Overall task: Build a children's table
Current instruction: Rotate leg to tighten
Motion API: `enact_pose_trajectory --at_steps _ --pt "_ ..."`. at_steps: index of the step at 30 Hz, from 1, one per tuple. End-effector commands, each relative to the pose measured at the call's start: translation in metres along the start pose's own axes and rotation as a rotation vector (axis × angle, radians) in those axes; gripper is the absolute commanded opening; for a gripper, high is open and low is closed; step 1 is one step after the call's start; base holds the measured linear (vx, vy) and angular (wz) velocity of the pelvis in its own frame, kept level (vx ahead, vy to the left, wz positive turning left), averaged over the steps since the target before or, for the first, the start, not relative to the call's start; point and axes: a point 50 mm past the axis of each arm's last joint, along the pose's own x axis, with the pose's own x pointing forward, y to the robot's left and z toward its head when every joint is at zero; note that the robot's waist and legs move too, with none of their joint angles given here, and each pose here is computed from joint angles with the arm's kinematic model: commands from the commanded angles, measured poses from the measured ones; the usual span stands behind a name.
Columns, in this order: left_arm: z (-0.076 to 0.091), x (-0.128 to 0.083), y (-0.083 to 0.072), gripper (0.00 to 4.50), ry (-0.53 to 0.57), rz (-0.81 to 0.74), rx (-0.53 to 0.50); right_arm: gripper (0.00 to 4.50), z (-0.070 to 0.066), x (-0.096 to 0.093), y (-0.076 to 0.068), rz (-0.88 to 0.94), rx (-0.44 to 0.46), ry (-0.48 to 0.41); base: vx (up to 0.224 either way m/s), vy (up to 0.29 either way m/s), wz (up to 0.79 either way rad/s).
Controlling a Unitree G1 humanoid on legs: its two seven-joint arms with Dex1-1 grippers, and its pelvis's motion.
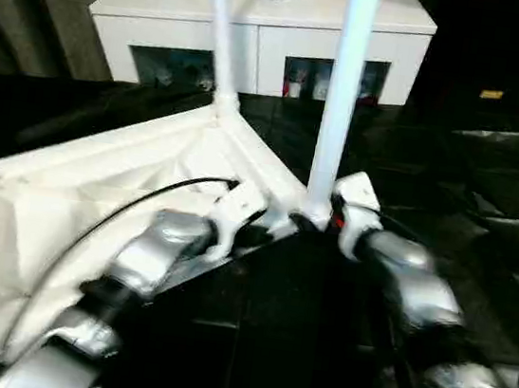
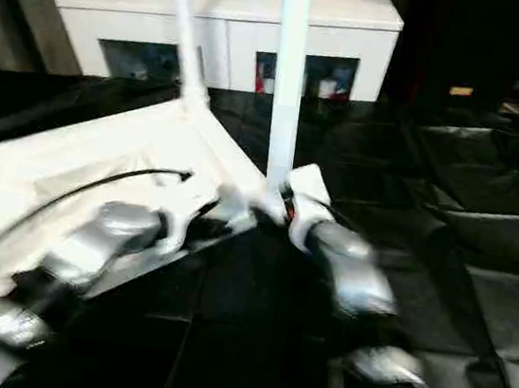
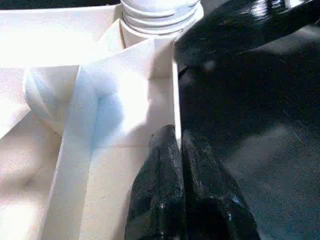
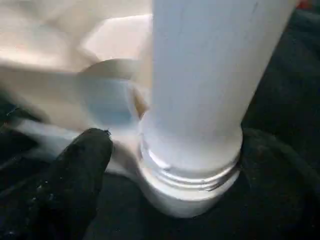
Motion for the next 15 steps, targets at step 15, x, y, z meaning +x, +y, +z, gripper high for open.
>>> enact_pose_trajectory --at_steps 15 --pt "-0.007 -0.036 -0.008 0.00 -0.006 -0.245 0.037 4.25 0.004 -0.035 0.008 0.390 -0.072 0.005 0.000 0.000 0.00"
